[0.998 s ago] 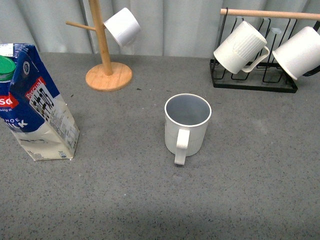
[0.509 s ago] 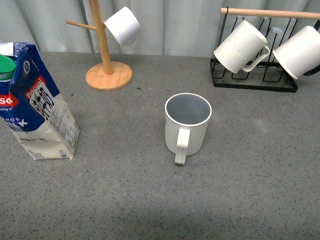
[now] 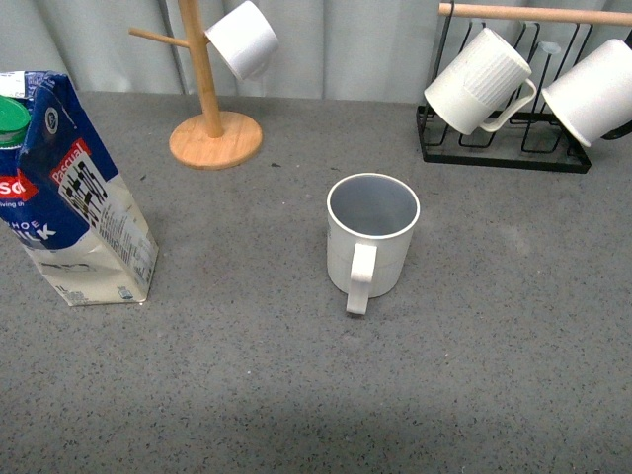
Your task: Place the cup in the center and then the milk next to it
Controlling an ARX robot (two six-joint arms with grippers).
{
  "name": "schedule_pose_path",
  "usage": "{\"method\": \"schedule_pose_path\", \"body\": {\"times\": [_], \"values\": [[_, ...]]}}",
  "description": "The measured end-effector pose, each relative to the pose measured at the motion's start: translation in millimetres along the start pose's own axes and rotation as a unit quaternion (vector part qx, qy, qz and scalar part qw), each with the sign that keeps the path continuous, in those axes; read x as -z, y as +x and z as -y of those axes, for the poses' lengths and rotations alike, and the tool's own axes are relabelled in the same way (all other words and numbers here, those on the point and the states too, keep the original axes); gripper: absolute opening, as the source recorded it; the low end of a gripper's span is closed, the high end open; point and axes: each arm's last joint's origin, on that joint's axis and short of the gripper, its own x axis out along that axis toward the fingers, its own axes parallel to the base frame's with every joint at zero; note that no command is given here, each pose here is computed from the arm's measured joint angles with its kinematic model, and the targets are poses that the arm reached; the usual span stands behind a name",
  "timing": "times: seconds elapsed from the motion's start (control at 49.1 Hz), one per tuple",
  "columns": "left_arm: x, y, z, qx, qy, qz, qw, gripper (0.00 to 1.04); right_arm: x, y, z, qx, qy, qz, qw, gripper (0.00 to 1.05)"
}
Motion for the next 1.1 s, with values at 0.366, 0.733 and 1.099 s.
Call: {"method": "schedule_pose_path", "body": {"times": [0.366, 0.733, 1.099], "values": [[0, 0, 0, 0.000, 0.000, 0.000, 1.000, 0.98, 0, 0, 0, 0.000, 0.000, 0.000, 1.000, 0.96], [1, 0, 0, -0.003, -0.001, -0.005, 1.000, 0.98, 0, 0, 0, 0.000, 0.000, 0.000, 1.000, 0.95], [-6, 56, -11, -0.005, -0.023, -0.088, 0.996, 0.98, 0, 0, 0, 0.000, 0.000, 0.000, 1.000, 0.95]]}}
